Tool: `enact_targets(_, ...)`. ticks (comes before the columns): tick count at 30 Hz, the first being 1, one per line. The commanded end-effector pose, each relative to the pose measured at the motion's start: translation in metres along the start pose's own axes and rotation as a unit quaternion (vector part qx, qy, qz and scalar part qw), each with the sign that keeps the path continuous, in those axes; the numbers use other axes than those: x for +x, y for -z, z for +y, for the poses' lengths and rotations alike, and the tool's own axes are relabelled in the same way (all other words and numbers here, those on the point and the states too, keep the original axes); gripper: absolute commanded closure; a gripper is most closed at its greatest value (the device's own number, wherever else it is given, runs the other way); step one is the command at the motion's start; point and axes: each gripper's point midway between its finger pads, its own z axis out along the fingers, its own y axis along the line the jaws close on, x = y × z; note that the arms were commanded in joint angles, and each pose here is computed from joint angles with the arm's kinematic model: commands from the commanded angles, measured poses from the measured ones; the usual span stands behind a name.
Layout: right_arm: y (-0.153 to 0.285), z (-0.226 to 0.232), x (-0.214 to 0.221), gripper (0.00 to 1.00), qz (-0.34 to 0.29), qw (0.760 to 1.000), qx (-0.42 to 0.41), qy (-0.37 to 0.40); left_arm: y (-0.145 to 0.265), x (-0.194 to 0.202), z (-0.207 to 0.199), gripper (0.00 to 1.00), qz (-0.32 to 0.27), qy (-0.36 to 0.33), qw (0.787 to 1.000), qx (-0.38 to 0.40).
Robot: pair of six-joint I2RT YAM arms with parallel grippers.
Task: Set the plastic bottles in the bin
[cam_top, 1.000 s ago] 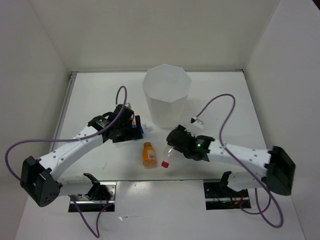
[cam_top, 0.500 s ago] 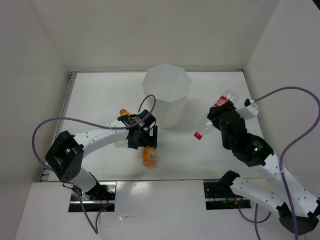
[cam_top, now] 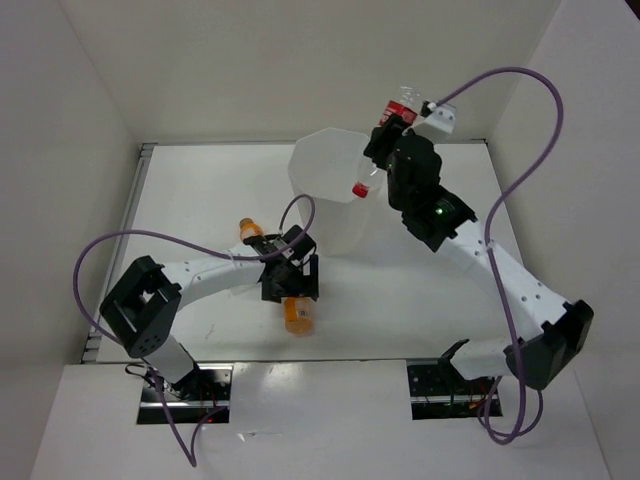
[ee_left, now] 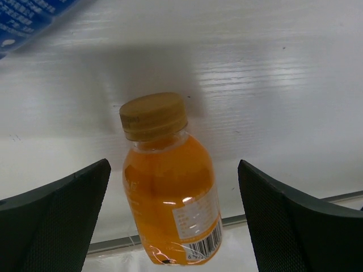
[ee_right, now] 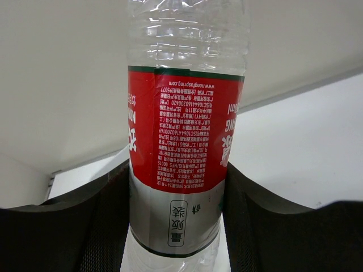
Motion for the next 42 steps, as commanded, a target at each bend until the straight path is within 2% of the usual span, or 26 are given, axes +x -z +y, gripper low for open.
enact_targets(1, -0.011, 0.052, -0.06, 0.46, -0.082, 0.993, -0.079, -0.024, -0.009, 0.009, 0.004, 0.0, 0.011, 0.003, 1.0, -0.013)
enact_targets(4, -0.028, 0.07, -0.044, 0.46, -0.078, 0.994, -0.077, 0.01, -0.015, 0.008, 0.002, 0.0, 0.011, 0.003, 1.0, -0.013)
enact_targets(7, -0.039, 0.079, -0.026, 0.41, -0.063, 0.994, -0.087, 0.021, -0.02, 0.012, 0.001, 0.07, 0.018, -0.002, 1.0, -0.018)
enact_targets(8, -0.039, 0.081, -0.025, 0.38, -0.061, 0.994, -0.093, 0.022, -0.024, 0.014, 0.003, 0.11, 0.022, -0.003, 0.999, -0.023)
enact_targets(9, -0.039, 0.084, -0.012, 0.37, -0.049, 0.993, -0.099, 0.029, -0.026, 0.012, 0.001, 0.22, 0.023, -0.007, 0.999, -0.024)
enact_targets(13, -0.04, 0.081, 0.016, 0.37, -0.029, 0.994, -0.102, 0.037, -0.022, 0.01, 0.002, 0.44, 0.017, -0.007, 1.0, -0.025)
enact_targets(14, -0.04, 0.081, 0.021, 0.37, -0.022, 0.994, -0.105, 0.036, -0.016, 0.006, -0.003, 0.46, 0.008, -0.007, 1.0, -0.015)
enact_targets(15, -0.042, 0.081, 0.026, 0.31, -0.019, 0.994, -0.104, 0.038, -0.013, 0.004, -0.002, 0.46, 0.004, -0.002, 1.0, -0.017)
enact_targets(18, -0.041, 0.081, 0.039, 0.23, -0.002, 0.994, -0.102, 0.047, 0.004, -0.005, -0.006, 0.5, -0.016, -0.001, 1.0, -0.011)
enact_targets(28, -0.026, 0.073, 0.014, 0.0, -0.017, 0.994, -0.098, 0.036, 0.086, -0.03, -0.01, 0.52, -0.105, 0.008, 0.994, 0.032)
enact_targets(31, -0.02, 0.067, 0.009, 0.0, -0.013, 0.995, -0.092, 0.041, 0.108, -0.034, -0.002, 0.52, -0.131, 0.03, 0.99, 0.03)
enact_targets(32, -0.014, 0.062, -0.007, 0.0, -0.024, 0.996, -0.083, 0.029, 0.111, -0.031, 0.005, 0.52, -0.131, 0.035, 0.991, 0.02)
enact_targets(35, -0.005, 0.041, -0.018, 0.0, -0.022, 0.998, -0.056, 0.023, 0.139, -0.044, 0.009, 0.52, -0.171, 0.046, 0.984, 0.019)
enact_targets(40, 0.013, -0.024, -0.036, 0.0, -0.019, 0.999, -0.02, -0.024, 0.215, -0.106, -0.007, 0.5, -0.288, 0.043, 0.955, 0.047)
enact_targets(41, 0.017, -0.032, -0.034, 0.0, -0.012, 1.0, -0.017, -0.024, 0.249, -0.128, -0.021, 0.48, -0.332, 0.038, 0.939, 0.076)
enact_targets(42, 0.019, -0.038, -0.034, 0.0, -0.011, 1.0, -0.011, -0.021, 0.267, -0.14, -0.029, 0.47, -0.356, 0.029, 0.93, 0.086)
